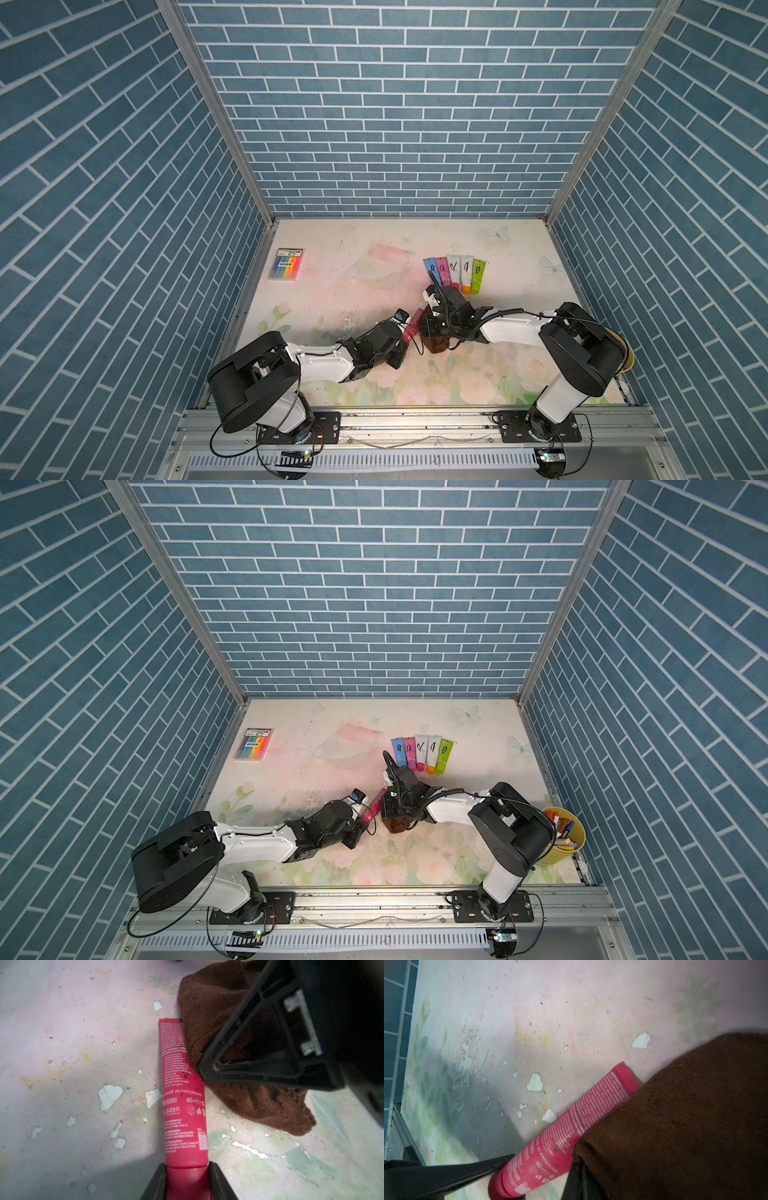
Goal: Wipe the surface of the toothpaste tube
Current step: Wipe the dirt from the toothpaste tube.
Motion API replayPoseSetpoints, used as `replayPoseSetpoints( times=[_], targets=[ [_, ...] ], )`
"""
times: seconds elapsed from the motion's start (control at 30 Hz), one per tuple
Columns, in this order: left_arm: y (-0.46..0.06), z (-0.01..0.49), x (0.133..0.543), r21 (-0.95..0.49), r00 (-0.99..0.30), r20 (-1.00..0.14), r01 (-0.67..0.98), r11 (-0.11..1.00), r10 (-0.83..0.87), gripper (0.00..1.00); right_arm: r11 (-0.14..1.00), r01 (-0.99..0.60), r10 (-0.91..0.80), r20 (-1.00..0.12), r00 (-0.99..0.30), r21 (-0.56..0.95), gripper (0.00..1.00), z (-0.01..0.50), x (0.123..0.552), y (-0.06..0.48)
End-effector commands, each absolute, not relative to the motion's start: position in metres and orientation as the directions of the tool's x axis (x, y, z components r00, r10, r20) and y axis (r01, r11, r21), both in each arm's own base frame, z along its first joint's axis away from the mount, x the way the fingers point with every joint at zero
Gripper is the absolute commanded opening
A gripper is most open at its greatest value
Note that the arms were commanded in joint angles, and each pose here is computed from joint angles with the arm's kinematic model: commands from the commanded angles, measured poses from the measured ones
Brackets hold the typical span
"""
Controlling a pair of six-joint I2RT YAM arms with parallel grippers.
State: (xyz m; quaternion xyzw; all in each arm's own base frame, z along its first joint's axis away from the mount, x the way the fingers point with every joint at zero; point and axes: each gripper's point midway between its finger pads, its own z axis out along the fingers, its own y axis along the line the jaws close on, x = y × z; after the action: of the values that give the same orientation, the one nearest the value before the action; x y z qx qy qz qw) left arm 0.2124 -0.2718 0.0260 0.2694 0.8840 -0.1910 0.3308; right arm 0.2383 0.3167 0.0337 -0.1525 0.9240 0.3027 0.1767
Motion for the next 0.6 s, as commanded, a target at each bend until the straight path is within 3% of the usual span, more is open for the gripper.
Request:
replayPoseSetpoints(
  times=[0.0, 0.2, 0.57],
  targets=[
    [-0.281, 0.025, 0.206, -0.183, -0.632, -0.679, 0.639, 0.747, 0.374, 0.16, 0.701, -0.43, -0.185, -0.437, -0.88, 0.569, 0.0, 0.064, 0.222, 0.335],
    [-0.281, 0.025, 0.205, -0.185, -0.632, -0.677, 0.641, 0.745, 0.376, 0.16, 0.678, -0.464, -0.196, -0.468, -0.862, 0.57, 0.0, 0.088, 0.225, 0.34],
    [-0.279, 0.026, 0.205, -0.185, -0.633, -0.681, 0.635, 0.75, 0.368, 0.15, 0.762, -0.395, -0.261, -0.314, -0.913, 0.514, 0.0, 0.015, 0.212, 0.326]
  ],
)
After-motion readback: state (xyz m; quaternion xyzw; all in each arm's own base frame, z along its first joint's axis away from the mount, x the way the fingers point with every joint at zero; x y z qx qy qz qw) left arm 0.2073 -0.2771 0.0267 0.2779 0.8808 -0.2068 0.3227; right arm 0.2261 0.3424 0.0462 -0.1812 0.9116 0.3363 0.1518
